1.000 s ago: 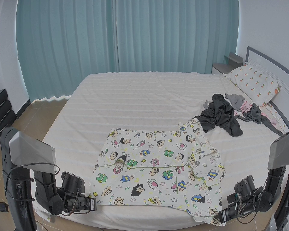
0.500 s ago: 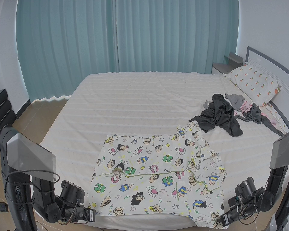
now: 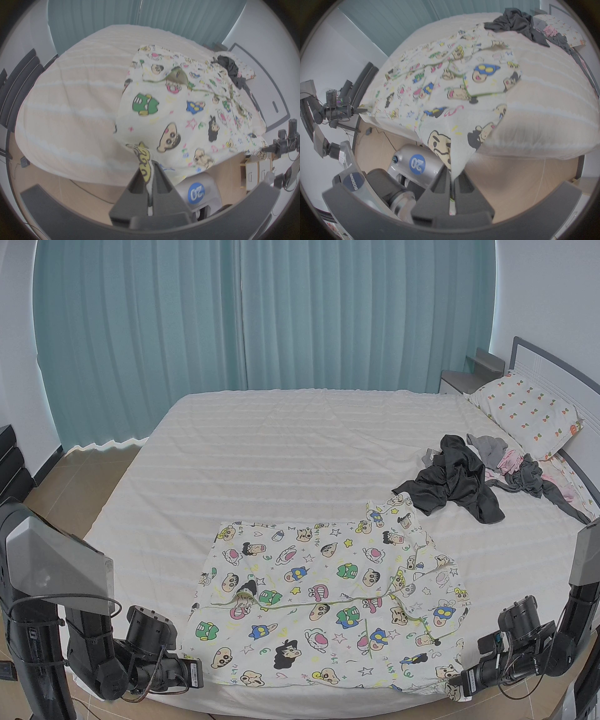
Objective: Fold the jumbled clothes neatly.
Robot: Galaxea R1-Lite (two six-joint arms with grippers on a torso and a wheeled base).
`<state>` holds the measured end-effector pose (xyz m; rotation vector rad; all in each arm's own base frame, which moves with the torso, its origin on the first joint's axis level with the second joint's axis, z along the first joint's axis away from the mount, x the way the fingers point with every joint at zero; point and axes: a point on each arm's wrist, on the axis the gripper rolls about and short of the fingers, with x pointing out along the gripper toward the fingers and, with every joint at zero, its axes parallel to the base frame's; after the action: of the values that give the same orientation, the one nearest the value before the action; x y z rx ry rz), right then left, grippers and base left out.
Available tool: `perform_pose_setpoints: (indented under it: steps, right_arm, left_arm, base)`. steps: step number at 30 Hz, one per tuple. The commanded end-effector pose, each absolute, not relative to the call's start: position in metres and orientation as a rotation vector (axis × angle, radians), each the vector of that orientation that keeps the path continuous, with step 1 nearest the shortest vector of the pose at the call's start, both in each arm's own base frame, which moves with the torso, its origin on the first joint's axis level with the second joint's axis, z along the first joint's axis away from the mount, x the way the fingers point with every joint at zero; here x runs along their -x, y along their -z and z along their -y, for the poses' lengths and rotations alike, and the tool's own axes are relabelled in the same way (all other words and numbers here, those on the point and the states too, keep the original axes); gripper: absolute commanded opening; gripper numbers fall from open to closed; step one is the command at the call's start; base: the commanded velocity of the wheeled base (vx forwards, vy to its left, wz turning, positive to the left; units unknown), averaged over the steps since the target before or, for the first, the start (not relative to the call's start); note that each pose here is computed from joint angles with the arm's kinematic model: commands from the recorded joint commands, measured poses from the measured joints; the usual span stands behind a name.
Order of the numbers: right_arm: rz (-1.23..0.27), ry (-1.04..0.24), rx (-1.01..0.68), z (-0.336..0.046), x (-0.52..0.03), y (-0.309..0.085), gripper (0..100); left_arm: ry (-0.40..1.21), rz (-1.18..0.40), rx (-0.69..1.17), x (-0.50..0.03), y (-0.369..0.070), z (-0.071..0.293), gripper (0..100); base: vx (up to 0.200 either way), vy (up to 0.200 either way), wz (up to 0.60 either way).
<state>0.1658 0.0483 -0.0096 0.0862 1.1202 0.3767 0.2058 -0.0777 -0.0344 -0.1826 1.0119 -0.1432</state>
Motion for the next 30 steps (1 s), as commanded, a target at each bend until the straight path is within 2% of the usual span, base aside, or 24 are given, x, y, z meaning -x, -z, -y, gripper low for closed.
perform_pose_setpoints:
  steps: [1, 3, 4, 6, 10, 18, 30]
  right_arm:
    - [-1.046, -0.375, -0.117, -0.043, -0.165, -0.002, 0]
    - [-1.046, -0.375, -0.117, -0.043, -0.165, -0.002, 0]
    - [-0.963, -0.360, -0.132, -0.040, -0.172, -0.009, 0]
    - [-0.905, -0.351, -0.145, -0.038, -0.179, -0.012, 0]
    - [-0.837, -0.346, -0.156, -0.037, -0.190, -0.014, 0]
    - [-0.803, -0.328, -0.188, -0.038, -0.212, -0.012, 0]
    - [-0.752, -0.287, -0.268, -0.038, -0.251, -0.006, 0]
  left_arm:
    - [0.154, -0.921, 0.222, -0.221, 0.021, 0.082, 0]
    - [0.154, -0.921, 0.222, -0.221, 0.021, 0.082, 0]
    - [0.146, -0.846, 0.263, -0.235, 0.010, 0.082, 0]
    - [0.136, -0.809, 0.275, -0.247, 0.003, 0.082, 0]
    - [0.095, -0.828, 0.277, -0.265, -0.003, 0.081, 0]
    - [0.029, -0.858, 0.395, -0.304, -0.017, 0.090, 0]
    - [-0.027, -0.866, 0.474, -0.352, 0.009, 0.097, 0]
  base:
    - [0.000, 0.000, 0.00]
    - [0.000, 0.000, 0.00]
    - [0.000, 0.000, 0.00]
    - [0.000, 0.000, 0.00]
    - [0.000, 0.000, 0.00]
    - [0.000, 0.000, 0.00]
    - [0.000, 0.000, 0.00]
